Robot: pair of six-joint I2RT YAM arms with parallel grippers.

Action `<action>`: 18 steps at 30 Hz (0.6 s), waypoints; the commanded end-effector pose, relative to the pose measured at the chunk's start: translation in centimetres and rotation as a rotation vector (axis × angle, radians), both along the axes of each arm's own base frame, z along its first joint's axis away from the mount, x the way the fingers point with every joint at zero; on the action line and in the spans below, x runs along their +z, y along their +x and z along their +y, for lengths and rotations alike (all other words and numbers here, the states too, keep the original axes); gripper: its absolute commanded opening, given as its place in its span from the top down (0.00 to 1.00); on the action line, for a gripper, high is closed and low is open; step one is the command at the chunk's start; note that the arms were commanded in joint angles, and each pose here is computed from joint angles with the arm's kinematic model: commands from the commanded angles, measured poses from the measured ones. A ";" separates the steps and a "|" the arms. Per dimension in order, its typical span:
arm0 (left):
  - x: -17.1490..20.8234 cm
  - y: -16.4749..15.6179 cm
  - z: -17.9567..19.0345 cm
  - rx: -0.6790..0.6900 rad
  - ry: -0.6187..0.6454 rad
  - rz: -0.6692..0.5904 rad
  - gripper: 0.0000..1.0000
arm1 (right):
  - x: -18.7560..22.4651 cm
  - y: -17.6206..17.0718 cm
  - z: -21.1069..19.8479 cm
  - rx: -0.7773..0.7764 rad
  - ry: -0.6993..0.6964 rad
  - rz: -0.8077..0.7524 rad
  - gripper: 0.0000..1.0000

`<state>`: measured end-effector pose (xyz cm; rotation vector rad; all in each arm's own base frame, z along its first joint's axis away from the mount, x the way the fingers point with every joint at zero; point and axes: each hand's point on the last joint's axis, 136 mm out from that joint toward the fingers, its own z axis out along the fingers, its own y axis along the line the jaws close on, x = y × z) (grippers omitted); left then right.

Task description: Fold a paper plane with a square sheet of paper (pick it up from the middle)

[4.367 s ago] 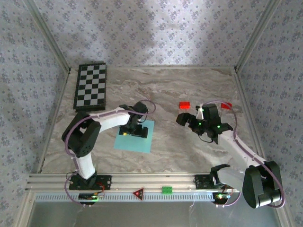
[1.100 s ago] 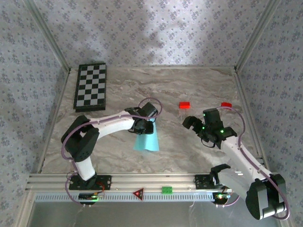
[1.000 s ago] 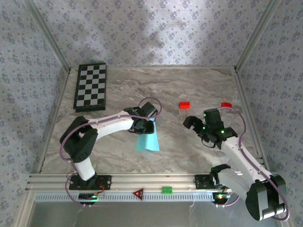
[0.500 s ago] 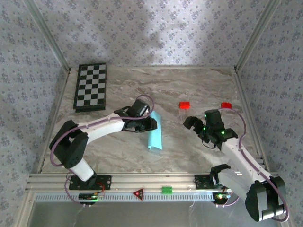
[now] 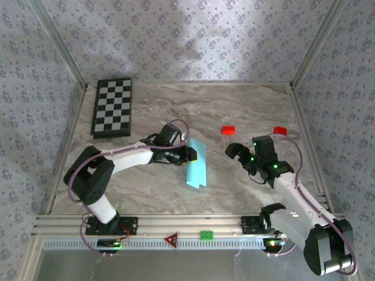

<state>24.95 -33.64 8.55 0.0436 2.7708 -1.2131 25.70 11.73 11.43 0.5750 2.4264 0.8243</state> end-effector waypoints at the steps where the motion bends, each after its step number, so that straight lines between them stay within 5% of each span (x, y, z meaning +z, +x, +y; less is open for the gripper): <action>1: -0.2 0.1 -0.7 -0.002 -0.043 0.015 0.65 | 1.0 0.5 1.0 0.032 0.028 -0.042 0.00; 12: -4.1 1.1 1.0 0.107 0.051 0.027 0.64 | 0.4 0.4 3.8 0.184 0.075 -0.049 0.01; 18: -5.5 0.7 1.8 0.062 0.152 0.033 0.60 | -0.3 0.7 2.6 0.109 -0.071 -0.037 0.00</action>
